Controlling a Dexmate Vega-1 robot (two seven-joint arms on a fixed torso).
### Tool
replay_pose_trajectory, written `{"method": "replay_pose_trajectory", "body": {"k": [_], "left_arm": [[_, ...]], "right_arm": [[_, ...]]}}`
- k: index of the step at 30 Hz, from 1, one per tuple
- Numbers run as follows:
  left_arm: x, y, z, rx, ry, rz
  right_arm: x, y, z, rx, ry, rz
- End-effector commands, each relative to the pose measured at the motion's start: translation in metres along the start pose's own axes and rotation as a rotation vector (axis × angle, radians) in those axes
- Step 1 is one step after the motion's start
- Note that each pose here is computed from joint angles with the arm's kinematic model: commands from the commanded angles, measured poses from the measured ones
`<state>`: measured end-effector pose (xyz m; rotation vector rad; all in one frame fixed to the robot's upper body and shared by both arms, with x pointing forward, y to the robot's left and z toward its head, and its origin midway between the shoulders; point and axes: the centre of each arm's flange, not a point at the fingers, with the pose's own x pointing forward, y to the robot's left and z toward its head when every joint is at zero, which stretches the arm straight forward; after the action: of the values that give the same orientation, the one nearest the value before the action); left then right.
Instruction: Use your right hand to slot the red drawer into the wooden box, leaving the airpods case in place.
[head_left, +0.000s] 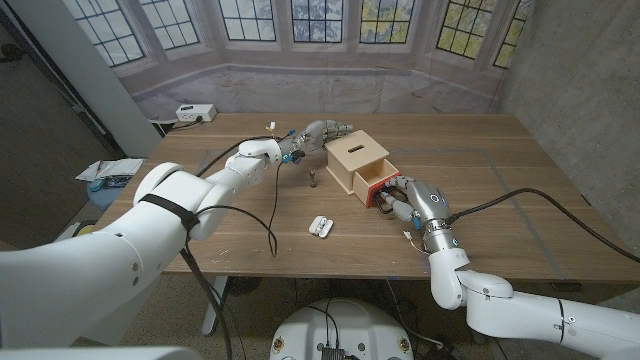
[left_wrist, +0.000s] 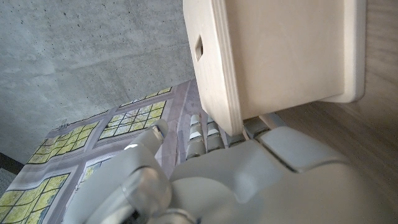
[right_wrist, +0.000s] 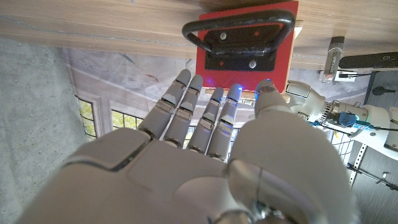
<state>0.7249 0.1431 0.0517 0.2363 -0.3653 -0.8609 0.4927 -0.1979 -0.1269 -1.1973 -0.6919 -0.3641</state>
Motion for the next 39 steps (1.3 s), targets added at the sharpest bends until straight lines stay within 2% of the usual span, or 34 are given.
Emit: {"method": "replay_pose_trajectory", "body": {"k": [1,22,39], "left_arm": [[0.001,0.001,-0.001,-0.009,0.011,0.01],[0.004,-0.003,-0.002,-0.023,0.01,0.002],[0.005,-0.004,-0.001,-0.021,0.007,-0.004]], "right_arm": [[0.008,0.004,0.004,0.017,-0.014,-0.005],[0.015,0.005,0.004,0.034,-0.023,-0.021],[0.035,0.011,0.012,0.071,-0.048,-0.061]]}}
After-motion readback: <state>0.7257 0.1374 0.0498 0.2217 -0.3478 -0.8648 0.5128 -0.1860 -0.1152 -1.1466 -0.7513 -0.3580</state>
